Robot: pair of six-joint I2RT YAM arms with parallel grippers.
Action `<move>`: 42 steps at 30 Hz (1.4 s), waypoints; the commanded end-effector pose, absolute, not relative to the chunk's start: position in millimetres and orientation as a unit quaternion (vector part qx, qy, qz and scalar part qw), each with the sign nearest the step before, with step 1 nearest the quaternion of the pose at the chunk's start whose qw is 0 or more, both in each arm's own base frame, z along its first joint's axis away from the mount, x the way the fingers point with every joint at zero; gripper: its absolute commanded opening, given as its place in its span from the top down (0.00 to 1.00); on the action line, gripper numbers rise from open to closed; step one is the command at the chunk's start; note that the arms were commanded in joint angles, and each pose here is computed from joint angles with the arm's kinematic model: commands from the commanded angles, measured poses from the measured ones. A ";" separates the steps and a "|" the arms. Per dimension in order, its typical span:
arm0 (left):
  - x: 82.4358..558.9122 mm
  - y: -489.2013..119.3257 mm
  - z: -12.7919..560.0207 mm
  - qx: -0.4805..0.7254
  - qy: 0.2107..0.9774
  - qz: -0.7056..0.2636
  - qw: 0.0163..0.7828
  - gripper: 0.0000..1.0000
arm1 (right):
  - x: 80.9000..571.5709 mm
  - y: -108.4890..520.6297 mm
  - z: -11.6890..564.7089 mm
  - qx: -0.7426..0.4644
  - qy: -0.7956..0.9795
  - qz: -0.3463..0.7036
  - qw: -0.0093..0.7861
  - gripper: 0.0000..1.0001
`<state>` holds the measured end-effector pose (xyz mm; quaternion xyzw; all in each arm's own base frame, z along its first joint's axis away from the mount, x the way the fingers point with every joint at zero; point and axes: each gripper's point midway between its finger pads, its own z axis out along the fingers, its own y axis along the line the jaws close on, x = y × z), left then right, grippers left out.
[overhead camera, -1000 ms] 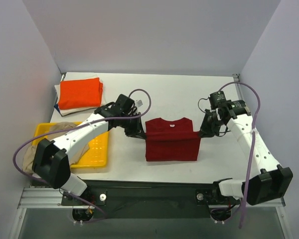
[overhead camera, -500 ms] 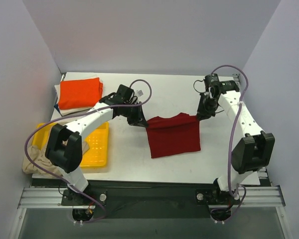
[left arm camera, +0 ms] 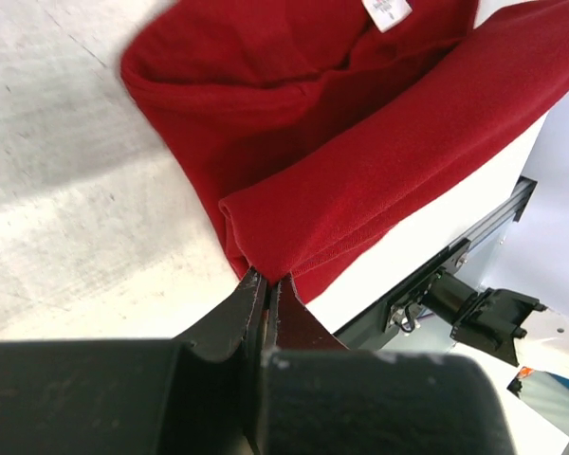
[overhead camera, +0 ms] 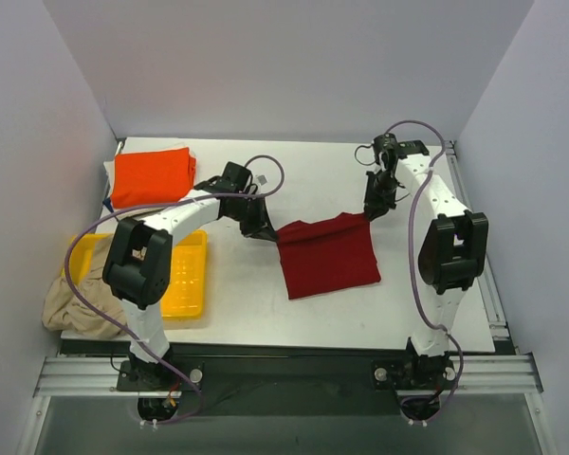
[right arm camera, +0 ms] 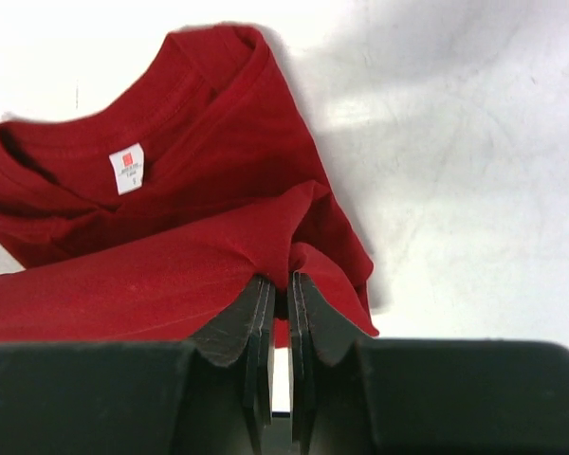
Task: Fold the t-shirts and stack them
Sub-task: Fold the long partially folded tshirt into a neat square, then put the neatly folded tshirt into the corner of the board with the left arm
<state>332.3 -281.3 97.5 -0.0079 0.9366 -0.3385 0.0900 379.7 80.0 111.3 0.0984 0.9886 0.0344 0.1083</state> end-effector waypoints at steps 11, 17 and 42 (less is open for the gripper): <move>398.3 -264.1 111.3 -0.037 0.932 -0.295 0.207 0.39 | 430.5 81.0 114.8 0.078 0.986 0.047 0.139 0.49; 371.3 -279.7 112.7 -0.004 0.914 -0.341 0.221 0.37 | 397.4 89.8 127.0 0.054 0.985 0.065 0.148 0.49; 315.5 -307.6 33.2 -0.038 0.865 -0.453 0.211 0.33 | 294.3 162.7 42.6 0.052 0.985 0.165 0.020 0.50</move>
